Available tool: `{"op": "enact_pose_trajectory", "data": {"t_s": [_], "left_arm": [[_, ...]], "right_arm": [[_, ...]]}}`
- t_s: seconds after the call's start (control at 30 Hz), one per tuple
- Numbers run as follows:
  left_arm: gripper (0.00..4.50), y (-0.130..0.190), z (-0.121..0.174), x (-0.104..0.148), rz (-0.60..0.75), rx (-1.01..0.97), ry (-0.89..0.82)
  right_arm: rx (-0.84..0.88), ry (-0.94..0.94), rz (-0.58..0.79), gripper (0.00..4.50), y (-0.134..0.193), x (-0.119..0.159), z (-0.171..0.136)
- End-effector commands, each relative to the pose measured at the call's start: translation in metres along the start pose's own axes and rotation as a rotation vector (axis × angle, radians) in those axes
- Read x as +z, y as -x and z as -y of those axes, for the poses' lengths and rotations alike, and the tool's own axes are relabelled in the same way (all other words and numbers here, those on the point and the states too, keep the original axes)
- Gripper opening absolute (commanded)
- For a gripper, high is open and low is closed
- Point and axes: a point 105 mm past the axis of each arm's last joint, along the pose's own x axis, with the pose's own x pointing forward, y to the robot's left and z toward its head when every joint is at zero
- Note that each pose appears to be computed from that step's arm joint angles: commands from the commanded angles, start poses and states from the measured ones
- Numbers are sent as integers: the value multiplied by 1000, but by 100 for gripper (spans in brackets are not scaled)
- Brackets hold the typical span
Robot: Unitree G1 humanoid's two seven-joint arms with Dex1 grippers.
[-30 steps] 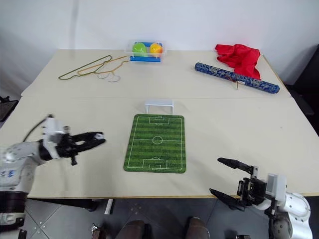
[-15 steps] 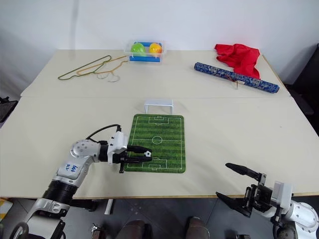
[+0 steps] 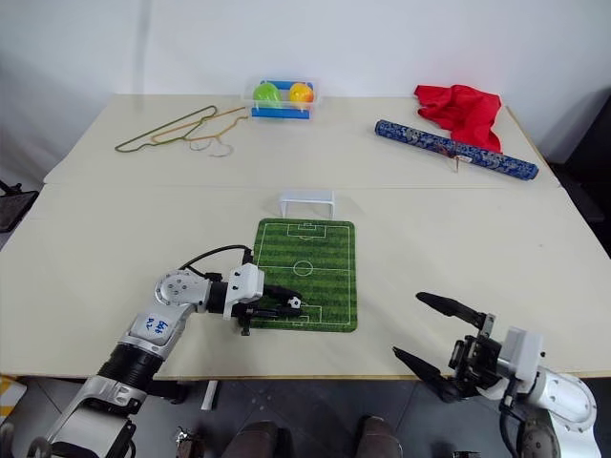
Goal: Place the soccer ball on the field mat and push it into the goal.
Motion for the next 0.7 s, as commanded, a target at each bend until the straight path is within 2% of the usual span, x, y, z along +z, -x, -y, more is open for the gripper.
{"op": "enact_pose_trajectory", "data": {"t_s": [0.03, 0.57, 0.63, 0.7], "left_arm": [[86, -5, 7, -2, -3, -36, -4], [86, -6, 15, 0, 20, -75, 8], [159, -6, 14, 0, 28, -72, 11], [207, -5, 13, 2, 38, -67, 5]], "right_arm": [[8, 21, 10, 450, -10, 11, 0], [15, 11, -4, 450, -30, 27, 5], [15, 9, -9, 450, -32, 27, 6], [15, 7, -12, 450, -32, 27, 7]]}}
